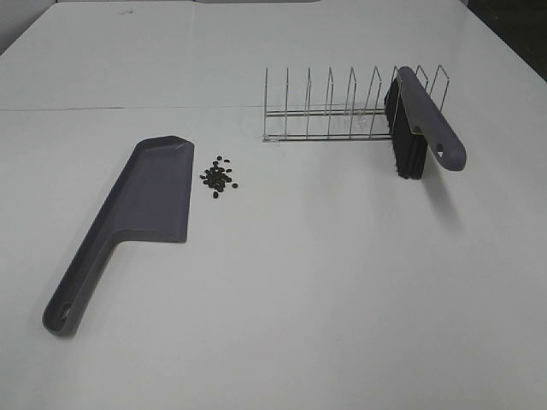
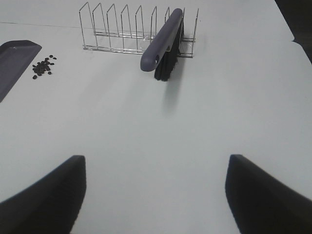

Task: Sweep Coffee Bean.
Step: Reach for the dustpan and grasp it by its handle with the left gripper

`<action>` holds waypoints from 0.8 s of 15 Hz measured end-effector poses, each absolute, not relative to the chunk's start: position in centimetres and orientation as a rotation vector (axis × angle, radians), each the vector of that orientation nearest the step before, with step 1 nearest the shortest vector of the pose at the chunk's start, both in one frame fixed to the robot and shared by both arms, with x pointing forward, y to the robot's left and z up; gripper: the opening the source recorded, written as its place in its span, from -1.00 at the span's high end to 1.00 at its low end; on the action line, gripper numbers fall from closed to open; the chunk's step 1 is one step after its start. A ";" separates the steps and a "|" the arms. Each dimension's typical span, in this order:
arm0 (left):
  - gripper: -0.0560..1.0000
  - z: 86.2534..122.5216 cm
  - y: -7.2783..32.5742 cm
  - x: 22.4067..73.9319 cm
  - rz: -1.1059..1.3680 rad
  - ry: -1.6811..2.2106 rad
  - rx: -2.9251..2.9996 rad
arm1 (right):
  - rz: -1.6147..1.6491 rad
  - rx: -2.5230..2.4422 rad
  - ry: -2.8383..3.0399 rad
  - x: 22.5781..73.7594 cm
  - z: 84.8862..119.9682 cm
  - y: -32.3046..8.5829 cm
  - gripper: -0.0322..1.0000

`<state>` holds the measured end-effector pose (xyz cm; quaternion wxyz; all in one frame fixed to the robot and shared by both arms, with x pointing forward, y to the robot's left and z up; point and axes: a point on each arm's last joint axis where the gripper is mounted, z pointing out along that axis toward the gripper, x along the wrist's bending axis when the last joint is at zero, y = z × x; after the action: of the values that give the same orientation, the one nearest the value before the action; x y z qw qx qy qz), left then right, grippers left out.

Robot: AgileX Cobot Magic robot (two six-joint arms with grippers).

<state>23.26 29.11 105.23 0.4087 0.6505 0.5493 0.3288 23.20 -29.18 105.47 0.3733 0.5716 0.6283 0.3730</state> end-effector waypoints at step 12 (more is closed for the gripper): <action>-0.62 108.1 28.4 31.3 0.635 1.537 1.727 | 0.956 1.464 1.610 23.2 105.5 -29.2 -0.36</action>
<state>31.34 28.35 108.14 0.3636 0.6711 0.5971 0.2469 23.20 -29.18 105.47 0.3733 0.5716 0.6283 0.3730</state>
